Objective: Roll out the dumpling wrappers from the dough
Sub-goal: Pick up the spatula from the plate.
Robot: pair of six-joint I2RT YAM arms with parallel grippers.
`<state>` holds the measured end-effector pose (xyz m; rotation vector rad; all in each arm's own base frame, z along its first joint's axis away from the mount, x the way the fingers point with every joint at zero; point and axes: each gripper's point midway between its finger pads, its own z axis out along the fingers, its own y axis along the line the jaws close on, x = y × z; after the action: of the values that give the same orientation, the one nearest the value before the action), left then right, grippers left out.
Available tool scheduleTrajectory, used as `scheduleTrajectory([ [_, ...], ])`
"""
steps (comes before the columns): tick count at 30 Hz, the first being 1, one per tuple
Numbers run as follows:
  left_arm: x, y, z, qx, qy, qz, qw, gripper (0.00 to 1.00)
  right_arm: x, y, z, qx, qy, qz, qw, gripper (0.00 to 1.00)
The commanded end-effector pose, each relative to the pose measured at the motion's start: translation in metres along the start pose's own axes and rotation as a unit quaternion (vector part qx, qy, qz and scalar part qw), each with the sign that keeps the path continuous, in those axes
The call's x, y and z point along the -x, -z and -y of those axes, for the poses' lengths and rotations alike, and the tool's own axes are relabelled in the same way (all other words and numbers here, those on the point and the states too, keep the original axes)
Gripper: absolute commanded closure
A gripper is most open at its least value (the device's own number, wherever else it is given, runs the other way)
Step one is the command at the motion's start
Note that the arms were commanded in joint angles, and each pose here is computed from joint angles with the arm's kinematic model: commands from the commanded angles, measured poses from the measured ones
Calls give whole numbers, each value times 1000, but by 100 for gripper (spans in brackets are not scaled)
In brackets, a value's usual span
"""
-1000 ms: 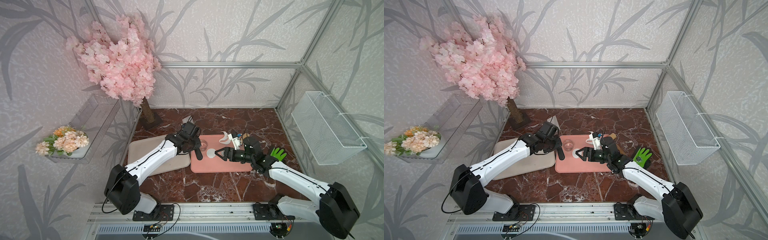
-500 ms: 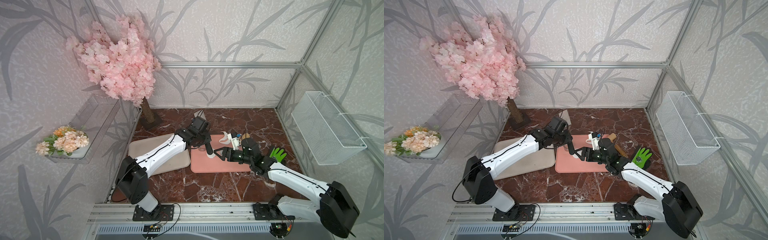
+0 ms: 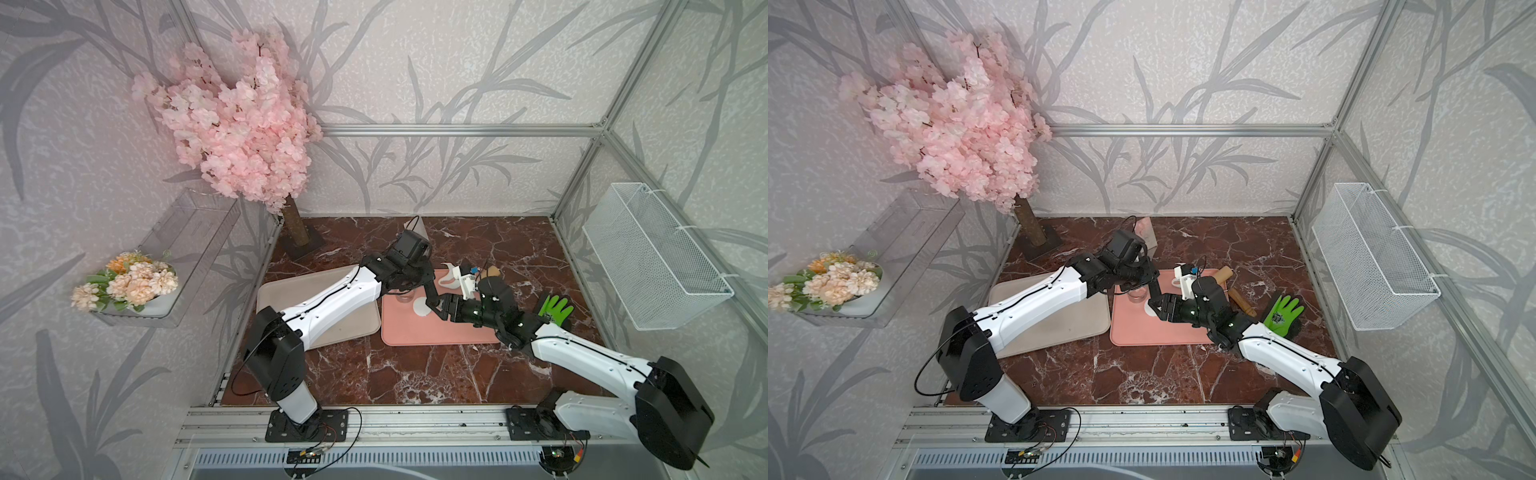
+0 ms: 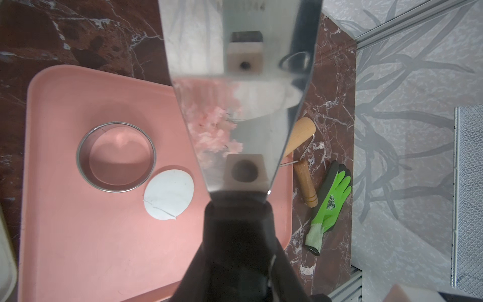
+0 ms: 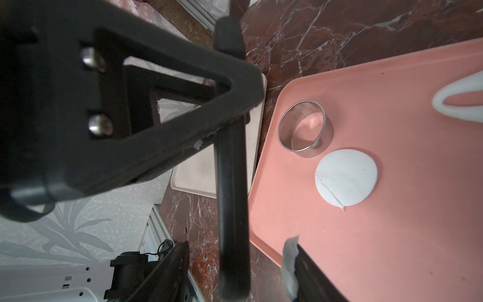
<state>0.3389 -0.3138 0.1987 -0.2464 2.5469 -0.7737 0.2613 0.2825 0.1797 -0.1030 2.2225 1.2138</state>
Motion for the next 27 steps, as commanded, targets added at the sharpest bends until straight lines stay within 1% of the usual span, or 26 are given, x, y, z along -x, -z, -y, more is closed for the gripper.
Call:
scheduleTrajectory([
  [1,9,3,27,-40,0,11,999,100,19,0,-17,18,15,31,999,41],
  [8,6,2,37,-51,2,8,999,100,25,0,-16,11,15,44,999,48],
  [10,8,3,38,-53,2,10,999,100,26,1,-14,7,13,49,999,51],
  [15,8,5,43,-62,8,11,998,100,29,5,-9,-3,10,65,998,54],
  [27,9,8,46,-70,17,14,997,100,32,13,3,-28,6,91,995,68],
])
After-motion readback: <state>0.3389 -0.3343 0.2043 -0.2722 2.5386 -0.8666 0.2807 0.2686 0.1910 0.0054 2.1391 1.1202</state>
